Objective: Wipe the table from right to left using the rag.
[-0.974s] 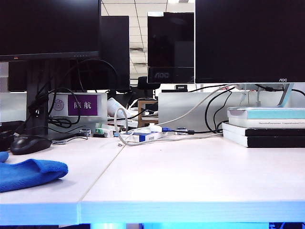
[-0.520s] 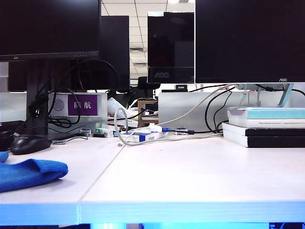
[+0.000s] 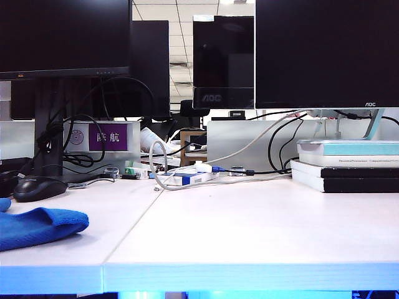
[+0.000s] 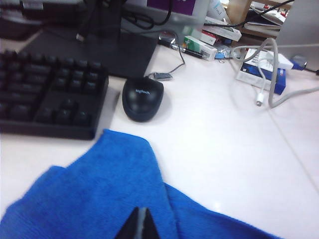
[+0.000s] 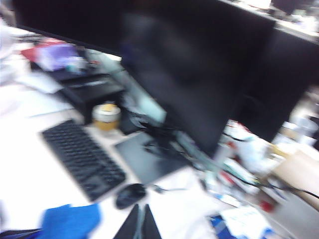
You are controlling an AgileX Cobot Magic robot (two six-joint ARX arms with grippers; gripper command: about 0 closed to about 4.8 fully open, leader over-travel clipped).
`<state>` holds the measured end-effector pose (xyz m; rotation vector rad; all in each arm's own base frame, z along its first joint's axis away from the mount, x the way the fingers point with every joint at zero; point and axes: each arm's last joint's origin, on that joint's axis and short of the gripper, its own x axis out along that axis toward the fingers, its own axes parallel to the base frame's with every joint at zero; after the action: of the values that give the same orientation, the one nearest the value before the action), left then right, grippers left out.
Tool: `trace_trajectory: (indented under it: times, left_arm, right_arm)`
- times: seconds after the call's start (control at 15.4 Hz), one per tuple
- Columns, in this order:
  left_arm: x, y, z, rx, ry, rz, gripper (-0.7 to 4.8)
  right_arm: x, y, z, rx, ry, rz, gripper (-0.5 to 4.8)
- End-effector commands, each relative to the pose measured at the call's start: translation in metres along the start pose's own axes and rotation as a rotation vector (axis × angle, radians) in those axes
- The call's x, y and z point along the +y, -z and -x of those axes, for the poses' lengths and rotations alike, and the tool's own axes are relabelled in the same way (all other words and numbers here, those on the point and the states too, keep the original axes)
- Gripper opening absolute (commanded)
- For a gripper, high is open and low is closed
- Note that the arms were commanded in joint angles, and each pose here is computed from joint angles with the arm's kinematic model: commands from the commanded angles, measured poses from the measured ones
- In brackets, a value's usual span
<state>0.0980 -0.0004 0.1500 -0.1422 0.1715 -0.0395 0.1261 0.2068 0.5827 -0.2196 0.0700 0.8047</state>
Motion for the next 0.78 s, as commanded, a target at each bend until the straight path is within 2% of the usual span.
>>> trace_trajectory:
  times: [0.06, 0.19, 0.32, 0.65, 0.78]
  left_arm:
    - [0.0, -0.001, 0.0, -0.009, -0.002, -0.05, -0.05]
    - [0.0, 0.004, 0.0, 0.044, -0.004, -0.047, -0.05]
    - [0.0, 0.003, 0.0, 0.036, -0.004, -0.047, -0.05]
    - [0.0, 0.003, 0.0, 0.036, -0.004, -0.047, -0.05]
    - [0.0, 0.003, 0.0, 0.036, -0.004, -0.047, -0.05]
  right_arm:
    - [-0.003, -0.001, 0.003, -0.003, 0.087, -0.002, -0.06]
    - [-0.003, -0.001, 0.003, -0.003, 0.087, -0.002, -0.06]
    - [-0.004, -0.001, 0.004, -0.003, 0.095, -0.002, -0.05]
    - [-0.01, -0.001, 0.008, 0.017, 0.289, -0.006, -0.05]
    - [-0.016, -0.004, 0.024, 0.0, 0.36, -0.019, -0.05]
